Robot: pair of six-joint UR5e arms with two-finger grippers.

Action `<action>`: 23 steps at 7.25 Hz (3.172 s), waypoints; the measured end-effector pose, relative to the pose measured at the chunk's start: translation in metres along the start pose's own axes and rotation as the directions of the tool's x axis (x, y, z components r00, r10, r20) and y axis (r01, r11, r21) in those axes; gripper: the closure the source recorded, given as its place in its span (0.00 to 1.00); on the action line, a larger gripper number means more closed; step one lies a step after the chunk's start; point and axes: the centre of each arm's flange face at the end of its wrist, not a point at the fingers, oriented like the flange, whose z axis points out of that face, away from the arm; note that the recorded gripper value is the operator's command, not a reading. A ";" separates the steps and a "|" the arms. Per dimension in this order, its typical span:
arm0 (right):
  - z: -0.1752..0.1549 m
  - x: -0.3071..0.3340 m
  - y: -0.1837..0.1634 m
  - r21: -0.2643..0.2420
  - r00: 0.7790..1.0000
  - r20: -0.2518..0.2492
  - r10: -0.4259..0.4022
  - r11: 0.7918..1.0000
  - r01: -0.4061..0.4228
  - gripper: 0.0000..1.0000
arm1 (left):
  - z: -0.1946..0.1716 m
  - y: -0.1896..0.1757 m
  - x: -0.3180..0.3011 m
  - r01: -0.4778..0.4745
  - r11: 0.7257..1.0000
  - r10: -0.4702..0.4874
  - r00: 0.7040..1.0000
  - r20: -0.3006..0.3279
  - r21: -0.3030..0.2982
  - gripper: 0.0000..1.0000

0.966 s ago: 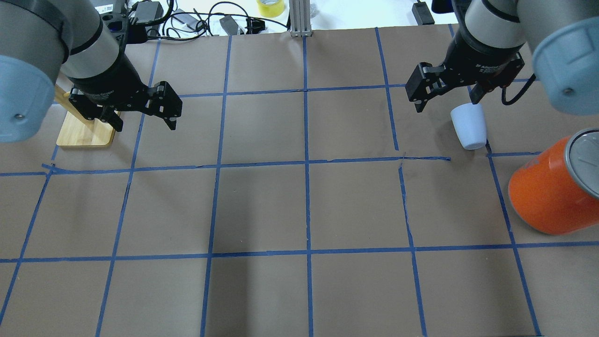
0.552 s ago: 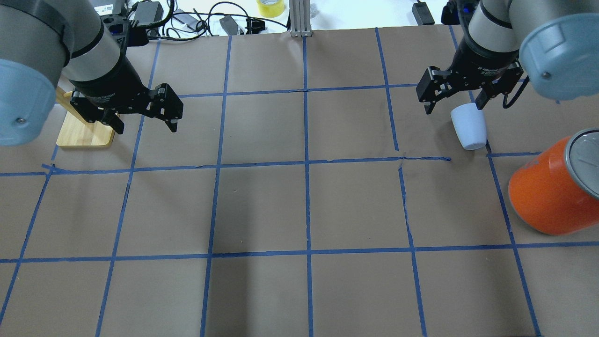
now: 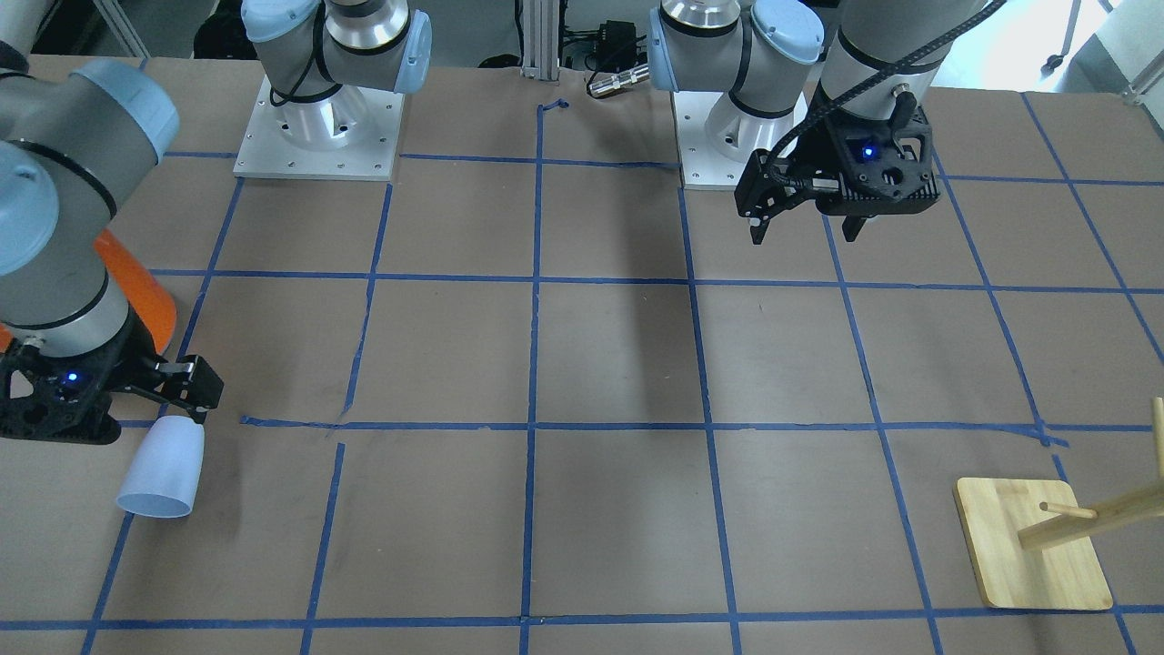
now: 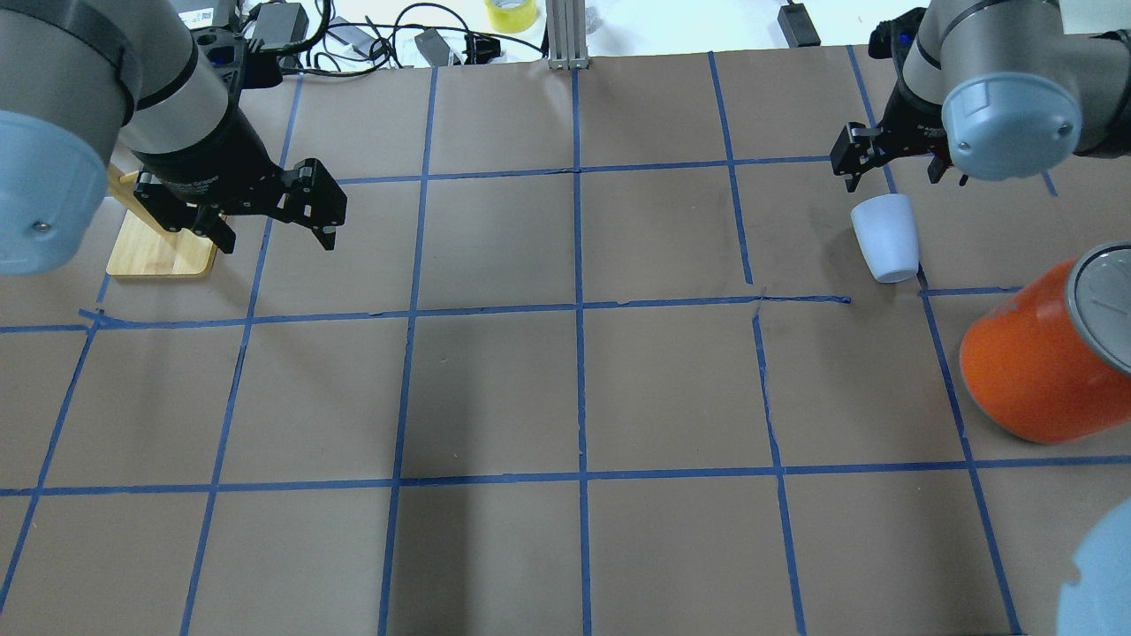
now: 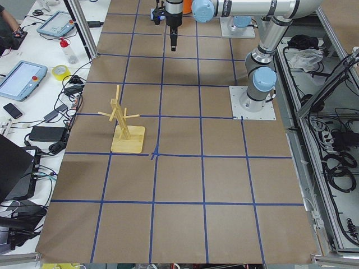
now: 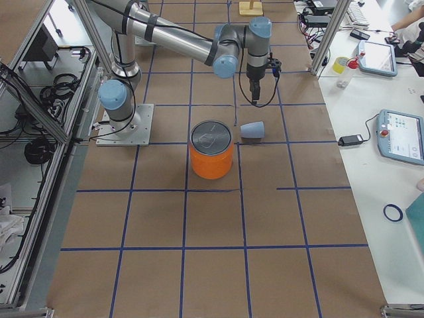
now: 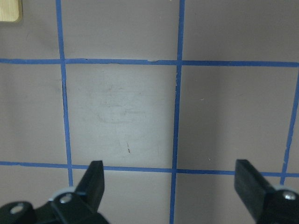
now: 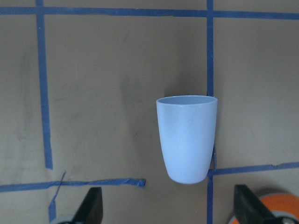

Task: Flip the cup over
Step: 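Move the right gripper down over the upright white cup, then close the right gripper on the white cup's rim and lift it, then carry the white cup with the right gripper toward the table center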

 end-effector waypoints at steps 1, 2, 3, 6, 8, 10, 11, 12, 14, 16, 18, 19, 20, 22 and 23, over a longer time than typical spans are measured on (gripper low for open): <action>0.023 0.015 -0.008 -0.005 1.000 -0.006 0.000 1.000 0.000 0.00 | 0.000 0.000 0.000 -0.002 1.000 0.002 1.000 0.000 0.000 0.00; 0.042 0.027 -0.014 -0.014 1.000 -0.002 0.008 1.000 -0.008 0.00 | 0.000 0.000 0.000 -0.003 1.000 0.003 1.000 0.000 -0.001 0.00; 0.057 0.032 -0.018 -0.017 1.000 0.016 0.007 1.000 -0.007 0.00 | 0.000 0.000 0.000 -0.003 1.000 0.003 1.000 0.000 -0.001 0.00; 0.093 0.031 -0.022 0.004 0.999 0.043 -0.005 1.000 0.004 0.00 | 0.000 0.000 0.000 -0.003 1.000 0.003 1.000 0.000 -0.001 0.00; 0.119 0.033 -0.020 0.021 0.999 0.046 -0.011 1.000 0.010 0.00 | 0.000 0.000 0.000 -0.003 1.000 0.003 1.000 0.001 -0.002 0.00; 0.141 0.034 -0.021 0.020 0.998 0.058 -0.018 1.000 0.017 0.00 | 0.001 0.000 0.000 -0.003 1.000 0.003 1.000 0.002 -0.003 0.00; 0.151 0.034 -0.023 0.025 0.998 0.060 -0.019 1.000 0.018 0.00 | 0.001 0.000 0.000 -0.003 1.000 0.003 1.000 0.002 -0.003 0.00; 0.156 0.034 -0.025 0.033 0.998 0.059 -0.020 0.999 0.018 0.00 | 0.002 0.001 0.000 -0.002 1.000 0.002 1.000 0.001 -0.005 0.00; 0.157 0.035 -0.027 0.038 0.998 0.051 -0.026 0.999 0.024 0.17 | 0.007 0.003 0.001 -0.003 1.000 0.003 1.000 0.001 -0.015 0.00; 0.158 0.034 -0.025 0.030 0.998 0.057 -0.028 0.999 0.026 0.53 | 0.008 0.005 0.000 -0.003 1.000 0.003 1.000 0.002 -0.014 0.00; 0.153 0.032 -0.023 0.024 0.997 0.070 -0.025 0.999 0.024 0.74 | 0.007 0.004 0.000 -0.003 1.000 0.003 1.000 0.002 -0.010 0.00; 0.129 0.030 -0.023 0.031 0.996 0.078 -0.031 0.999 0.028 0.75 | 0.005 0.004 -0.001 -0.002 1.000 0.002 1.000 0.001 -0.002 0.00; 0.092 0.017 -0.023 0.060 0.994 0.088 -0.058 0.997 0.053 0.86 | 0.001 0.001 -0.001 -0.001 1.000 0.001 1.000 0.001 0.022 0.00; 0.029 -0.058 -0.019 0.150 0.975 0.090 -0.203 0.971 0.188 0.90 | -0.005 -0.003 -0.002 -0.014 0.998 0.014 1.000 0.002 0.063 0.00; 0.012 -0.105 -0.013 0.183 0.955 0.086 -0.283 0.947 0.264 0.90 | -0.008 -0.005 -0.003 -0.030 0.997 0.030 1.000 0.004 0.073 0.00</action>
